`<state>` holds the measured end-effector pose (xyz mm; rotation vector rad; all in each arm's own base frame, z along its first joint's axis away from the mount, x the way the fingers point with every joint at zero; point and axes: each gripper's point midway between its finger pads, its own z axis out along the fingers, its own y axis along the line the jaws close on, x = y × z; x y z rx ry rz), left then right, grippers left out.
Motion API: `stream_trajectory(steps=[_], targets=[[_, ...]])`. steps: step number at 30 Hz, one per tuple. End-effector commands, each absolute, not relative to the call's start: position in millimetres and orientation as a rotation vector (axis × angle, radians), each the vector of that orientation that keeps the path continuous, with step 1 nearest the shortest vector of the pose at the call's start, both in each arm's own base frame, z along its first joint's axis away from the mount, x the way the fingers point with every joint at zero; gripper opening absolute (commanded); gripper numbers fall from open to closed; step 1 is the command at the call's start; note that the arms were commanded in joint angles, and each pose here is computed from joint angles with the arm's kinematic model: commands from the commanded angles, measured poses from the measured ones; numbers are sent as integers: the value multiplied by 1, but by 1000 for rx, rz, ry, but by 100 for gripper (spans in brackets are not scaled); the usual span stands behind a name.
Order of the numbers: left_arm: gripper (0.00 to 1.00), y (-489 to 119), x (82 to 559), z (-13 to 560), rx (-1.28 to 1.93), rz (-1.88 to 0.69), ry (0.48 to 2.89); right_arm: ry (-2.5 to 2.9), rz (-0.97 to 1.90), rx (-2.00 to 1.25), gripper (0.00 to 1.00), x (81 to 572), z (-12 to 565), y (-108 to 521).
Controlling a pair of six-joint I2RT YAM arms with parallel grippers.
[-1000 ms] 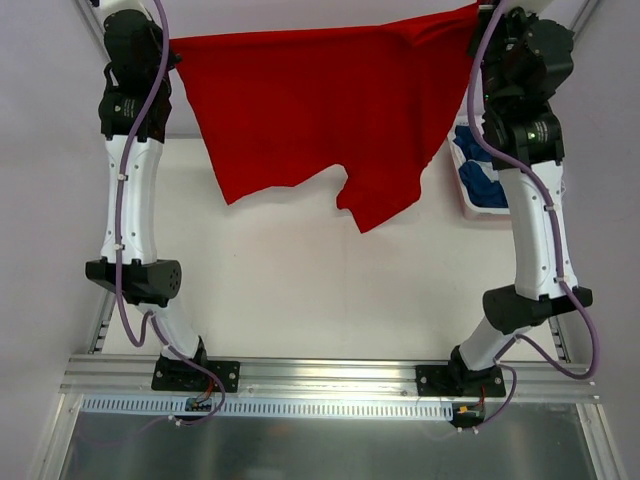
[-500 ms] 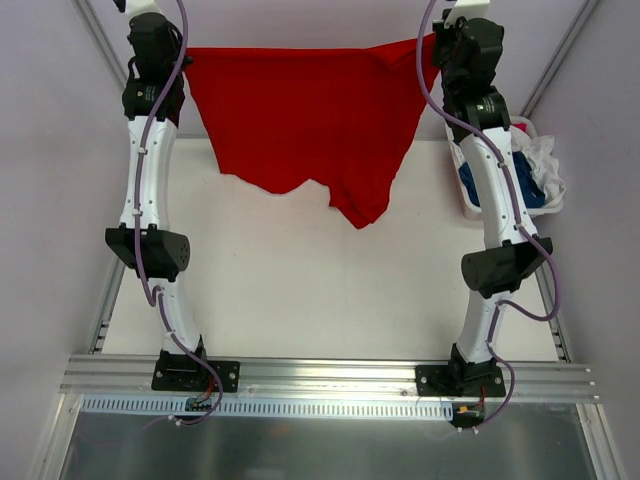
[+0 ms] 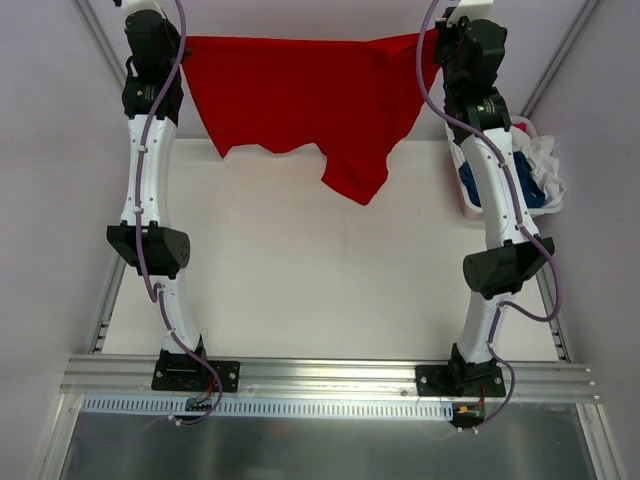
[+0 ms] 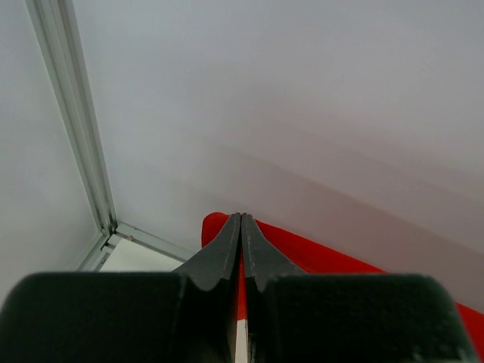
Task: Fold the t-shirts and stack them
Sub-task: Flatten out the tshirt
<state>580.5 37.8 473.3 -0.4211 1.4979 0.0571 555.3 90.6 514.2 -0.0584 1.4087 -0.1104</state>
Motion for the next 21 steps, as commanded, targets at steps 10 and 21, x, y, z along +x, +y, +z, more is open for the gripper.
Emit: stream_trajectory(steps=[10, 21], targets=[[0, 67, 558, 520, -474, 55, 1363, 1219, -100, 18, 0, 522, 589, 71], [0, 58, 458, 628, -437, 50, 1145, 1029, -86, -17, 0, 431, 668, 85]])
